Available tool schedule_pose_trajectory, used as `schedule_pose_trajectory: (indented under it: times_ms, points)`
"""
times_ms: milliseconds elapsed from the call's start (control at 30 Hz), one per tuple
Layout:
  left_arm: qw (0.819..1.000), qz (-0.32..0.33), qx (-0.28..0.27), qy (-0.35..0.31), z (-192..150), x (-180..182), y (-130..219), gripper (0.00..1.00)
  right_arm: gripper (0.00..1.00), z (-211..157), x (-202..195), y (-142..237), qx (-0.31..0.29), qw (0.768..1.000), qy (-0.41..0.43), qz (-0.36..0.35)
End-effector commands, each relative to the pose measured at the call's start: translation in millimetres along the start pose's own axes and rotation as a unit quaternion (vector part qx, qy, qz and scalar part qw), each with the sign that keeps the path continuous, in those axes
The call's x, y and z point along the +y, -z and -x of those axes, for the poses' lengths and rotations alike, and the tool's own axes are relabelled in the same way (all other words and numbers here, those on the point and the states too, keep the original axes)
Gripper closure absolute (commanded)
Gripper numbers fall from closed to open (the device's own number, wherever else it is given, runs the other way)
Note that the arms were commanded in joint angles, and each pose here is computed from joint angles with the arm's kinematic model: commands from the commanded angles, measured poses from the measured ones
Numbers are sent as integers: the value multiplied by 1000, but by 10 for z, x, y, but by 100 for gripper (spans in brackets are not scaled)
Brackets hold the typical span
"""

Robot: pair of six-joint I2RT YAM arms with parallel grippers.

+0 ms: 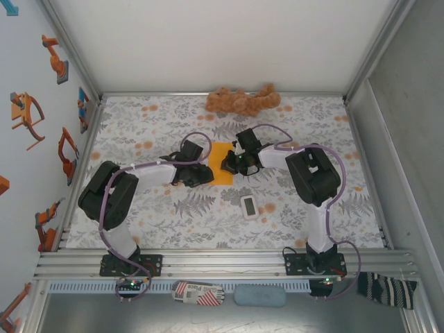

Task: Fold a paper plane with a square sheet of paper (pick it up from the middle)
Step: Fold the triangle a second time at the center of the table.

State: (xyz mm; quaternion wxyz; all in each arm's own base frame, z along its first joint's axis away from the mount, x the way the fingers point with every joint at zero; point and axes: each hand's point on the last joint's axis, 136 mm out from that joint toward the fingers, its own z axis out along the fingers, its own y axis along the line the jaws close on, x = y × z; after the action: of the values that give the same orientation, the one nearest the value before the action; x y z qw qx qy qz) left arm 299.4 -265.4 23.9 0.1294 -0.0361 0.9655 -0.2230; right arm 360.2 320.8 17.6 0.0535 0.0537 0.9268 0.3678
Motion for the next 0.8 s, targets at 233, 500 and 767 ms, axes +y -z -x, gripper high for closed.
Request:
schedule_pose_trajectory:
  times_ms: [233,500,767]
  points:
    - [999,17,31,-39,-53,16,-113,68,100,-65,-402,-103,7,997,-33,-70]
    - [995,6,77,-68,-246,55,-190,69,100,37,-293,-33,-5,998,-28,-57]
    - [989,-2,99,-110,-263,17,-211,67,100,80,-268,-42,-5,998,-29,-55]
